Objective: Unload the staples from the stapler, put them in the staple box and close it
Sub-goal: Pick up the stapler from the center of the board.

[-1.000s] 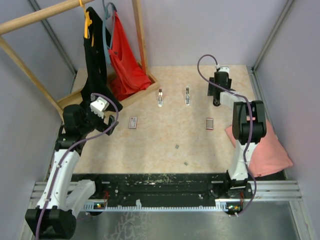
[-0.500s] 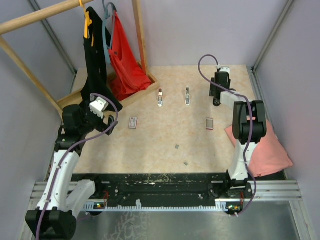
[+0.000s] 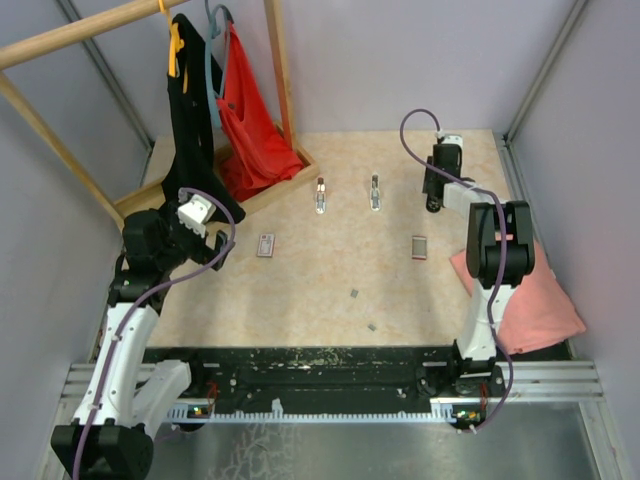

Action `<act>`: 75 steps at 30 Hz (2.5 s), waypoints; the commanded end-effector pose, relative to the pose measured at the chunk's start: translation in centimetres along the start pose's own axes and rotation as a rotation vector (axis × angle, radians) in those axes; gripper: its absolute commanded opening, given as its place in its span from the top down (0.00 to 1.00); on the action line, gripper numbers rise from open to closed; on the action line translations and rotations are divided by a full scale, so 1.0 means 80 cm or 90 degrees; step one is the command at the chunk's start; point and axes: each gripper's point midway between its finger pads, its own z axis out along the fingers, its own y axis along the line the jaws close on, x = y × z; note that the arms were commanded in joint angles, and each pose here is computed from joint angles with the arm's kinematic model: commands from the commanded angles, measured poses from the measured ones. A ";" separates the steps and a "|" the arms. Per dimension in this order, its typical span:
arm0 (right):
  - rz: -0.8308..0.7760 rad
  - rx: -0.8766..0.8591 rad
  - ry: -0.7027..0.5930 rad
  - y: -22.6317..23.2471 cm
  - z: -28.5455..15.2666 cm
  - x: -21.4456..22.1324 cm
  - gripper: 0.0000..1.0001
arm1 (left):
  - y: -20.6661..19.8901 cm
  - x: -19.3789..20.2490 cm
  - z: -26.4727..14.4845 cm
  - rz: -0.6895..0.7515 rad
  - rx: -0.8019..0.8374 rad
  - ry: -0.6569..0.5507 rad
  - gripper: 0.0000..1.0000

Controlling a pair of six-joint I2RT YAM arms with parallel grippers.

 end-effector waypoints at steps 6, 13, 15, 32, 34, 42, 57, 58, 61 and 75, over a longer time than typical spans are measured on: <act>0.000 -0.015 0.022 0.003 0.011 0.020 0.58 | 0.003 -0.016 -0.004 0.012 -0.004 -0.025 0.01; -0.013 -0.004 0.026 -0.004 0.007 0.027 0.61 | 0.002 -0.015 -0.002 0.010 0.003 -0.023 0.01; -0.015 -0.004 0.022 -0.005 0.005 0.025 0.74 | 0.002 -0.014 -0.002 0.009 0.002 -0.022 0.01; -0.073 -0.029 -0.145 -0.013 -0.057 -0.066 1.00 | -0.003 -0.018 -0.009 0.017 0.007 -0.034 0.01; -0.074 -0.033 -0.160 -0.013 -0.067 -0.077 1.00 | -0.004 -0.017 -0.009 0.018 0.007 -0.035 0.01; -0.078 -0.033 -0.216 -0.021 -0.111 -0.113 1.00 | -0.007 -0.018 -0.007 0.020 0.020 -0.037 0.01; -0.070 -0.123 -0.299 -0.006 -0.203 -0.179 1.00 | -0.014 -0.023 -0.019 0.035 0.025 -0.052 0.01; -0.070 -0.131 -0.299 -0.004 -0.207 -0.180 1.00 | -0.017 -0.024 -0.018 0.038 0.034 -0.056 0.01; -0.076 -0.156 -0.298 0.002 -0.218 -0.178 1.00 | -0.025 -0.029 -0.014 0.048 0.066 -0.067 0.01; -0.203 -0.358 -0.330 0.050 -0.312 -0.141 1.00 | -0.061 -0.076 -0.012 0.106 0.241 -0.114 0.01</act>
